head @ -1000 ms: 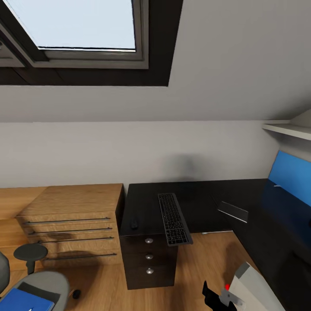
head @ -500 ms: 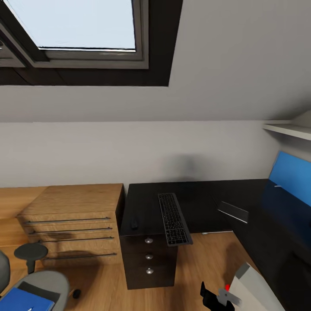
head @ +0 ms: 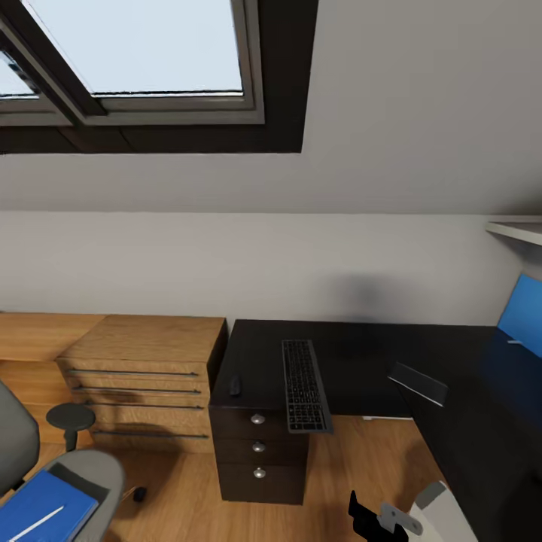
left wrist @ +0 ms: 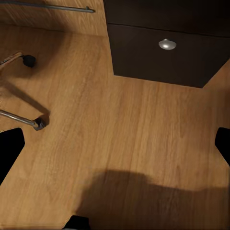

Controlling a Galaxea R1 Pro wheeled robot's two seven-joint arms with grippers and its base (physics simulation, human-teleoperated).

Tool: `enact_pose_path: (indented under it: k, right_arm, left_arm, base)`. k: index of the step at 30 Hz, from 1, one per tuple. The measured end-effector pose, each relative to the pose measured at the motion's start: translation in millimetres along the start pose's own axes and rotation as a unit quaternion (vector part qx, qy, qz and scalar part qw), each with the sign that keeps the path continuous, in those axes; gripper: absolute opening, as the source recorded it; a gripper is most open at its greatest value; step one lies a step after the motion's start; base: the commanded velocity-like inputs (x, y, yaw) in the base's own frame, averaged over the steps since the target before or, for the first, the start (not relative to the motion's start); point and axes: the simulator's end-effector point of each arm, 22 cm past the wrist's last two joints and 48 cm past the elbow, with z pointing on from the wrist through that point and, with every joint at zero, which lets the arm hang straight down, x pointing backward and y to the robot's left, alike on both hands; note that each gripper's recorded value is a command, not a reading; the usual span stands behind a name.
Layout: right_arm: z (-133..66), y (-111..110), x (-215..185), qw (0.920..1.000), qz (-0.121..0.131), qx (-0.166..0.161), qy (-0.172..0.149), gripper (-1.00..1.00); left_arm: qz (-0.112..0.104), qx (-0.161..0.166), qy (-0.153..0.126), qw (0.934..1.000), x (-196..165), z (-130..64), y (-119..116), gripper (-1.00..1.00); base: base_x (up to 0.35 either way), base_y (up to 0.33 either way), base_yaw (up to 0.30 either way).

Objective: In the bedroom, organize the workspace by keeping the computer under the desk, ensuring the monitor is on the desk, placing the keyboard on the desk next to the monitor, placing the mouse on the desk next to the keyboard, moving the folder from the swivel chair onto the desk next to the mouse, stacking the notebook on top of the folder with the pen on top of the notebook, and positioning the swivel chair next to the desk.

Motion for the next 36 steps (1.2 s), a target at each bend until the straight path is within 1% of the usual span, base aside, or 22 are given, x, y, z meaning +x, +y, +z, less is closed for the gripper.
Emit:
enact_pose_path:
  k: [9, 31, 34, 36]
  right_arm:
    - [0.0, 0.5, -0.3, 1.0, 0.0, -0.001, 0.0, 1.0]
    - [0.4, -0.1, -1.5, 1.0, -0.001, -0.001, -0.002, 1.0]
    - [0.8, -1.2, -7.9, 0.9999, -0.001, -0.001, -0.015, 1.0]
    - [0.8, -1.8, -15.3, 0.9995, 0.0, -0.001, -0.031, 1.0]
  left_arm:
    - [0.0, 0.0, -0.001, 1.0, -0.4, 0.0, 0.0, 1.0]
    - [0.0, 0.0, -0.004, 1.0, -2.6, -0.3, -0.9, 1.0]
    - [-0.005, 0.006, -0.013, 0.9999, -10.4, -1.3, -5.8, 1.0]
    - [-0.011, 0.011, -0.022, 0.9996, -18.8, -2.3, -10.7, 1.0]
  base:
    - [0.0, -0.07, 0.097]
    - [0.0, -0.004, 0.005]
    - [0.0, 0.0, 0.0]
    - [0.0, 0.0, 0.0]
